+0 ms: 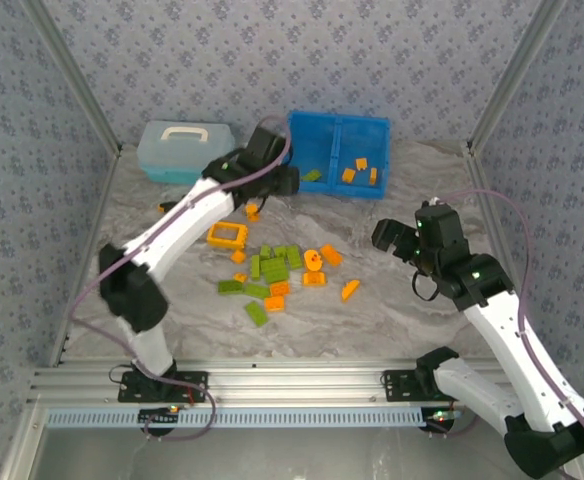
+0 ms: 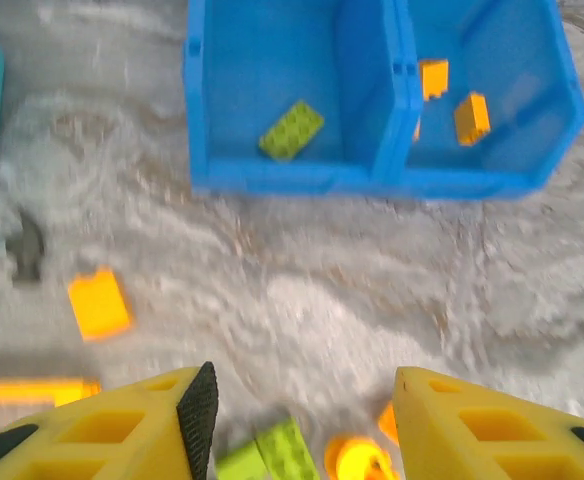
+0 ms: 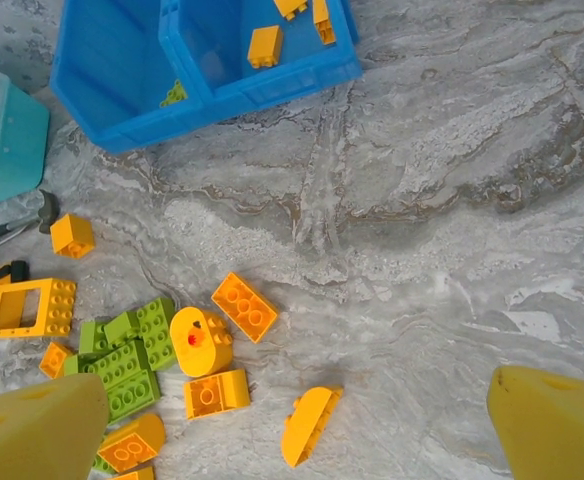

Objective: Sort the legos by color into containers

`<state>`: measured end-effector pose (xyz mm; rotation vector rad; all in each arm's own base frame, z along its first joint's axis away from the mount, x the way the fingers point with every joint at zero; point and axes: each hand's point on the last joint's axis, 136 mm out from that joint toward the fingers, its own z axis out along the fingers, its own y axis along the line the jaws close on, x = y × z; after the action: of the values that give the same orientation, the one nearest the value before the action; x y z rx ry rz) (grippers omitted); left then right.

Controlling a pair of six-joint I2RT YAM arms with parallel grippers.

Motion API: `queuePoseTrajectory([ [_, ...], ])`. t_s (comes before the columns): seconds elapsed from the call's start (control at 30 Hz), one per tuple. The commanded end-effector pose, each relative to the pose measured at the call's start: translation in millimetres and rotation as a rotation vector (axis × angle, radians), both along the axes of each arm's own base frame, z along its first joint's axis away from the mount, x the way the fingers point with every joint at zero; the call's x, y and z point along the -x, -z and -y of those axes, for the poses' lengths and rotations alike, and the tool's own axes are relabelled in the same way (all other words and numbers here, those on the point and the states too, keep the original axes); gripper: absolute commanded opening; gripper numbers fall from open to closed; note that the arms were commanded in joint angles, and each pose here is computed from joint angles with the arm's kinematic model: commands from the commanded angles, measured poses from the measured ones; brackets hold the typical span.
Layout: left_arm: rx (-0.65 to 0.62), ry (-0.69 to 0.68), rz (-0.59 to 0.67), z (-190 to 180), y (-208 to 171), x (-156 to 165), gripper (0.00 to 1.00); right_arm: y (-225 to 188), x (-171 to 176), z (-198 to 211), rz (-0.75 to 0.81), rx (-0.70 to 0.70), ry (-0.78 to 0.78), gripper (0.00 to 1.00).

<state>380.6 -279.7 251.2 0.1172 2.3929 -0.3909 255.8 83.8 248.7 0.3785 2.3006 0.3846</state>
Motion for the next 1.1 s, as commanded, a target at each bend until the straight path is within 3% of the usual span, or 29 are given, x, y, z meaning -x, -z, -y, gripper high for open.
queuePoseTrajectory([
  [0.0,0.081,-0.119,-0.091,-4.3,32.5,34.2,0.52,4.5,-5.5,-8.3,-0.005,-0.022,-0.011,1.00],
  [0.13,0.099,-0.226,-0.258,-3.4,84.4,80.0,0.53,10.1,-10.1,-14.1,-0.023,-0.029,-0.023,1.00],
  [0.27,0.068,-0.242,-0.366,10.2,123.6,97.4,0.53,13.5,-9.6,-15.1,-0.035,-0.022,-0.026,1.00],
  [0.53,-0.008,-0.250,-0.388,35.4,155.7,80.2,0.56,14.2,-0.5,-7.8,-0.041,-0.005,-0.009,1.00],
  [1.07,-0.150,-0.339,-0.432,31.3,220.5,65.5,0.54,12.2,3.3,-2.5,-0.029,0.005,0.000,1.00],
])
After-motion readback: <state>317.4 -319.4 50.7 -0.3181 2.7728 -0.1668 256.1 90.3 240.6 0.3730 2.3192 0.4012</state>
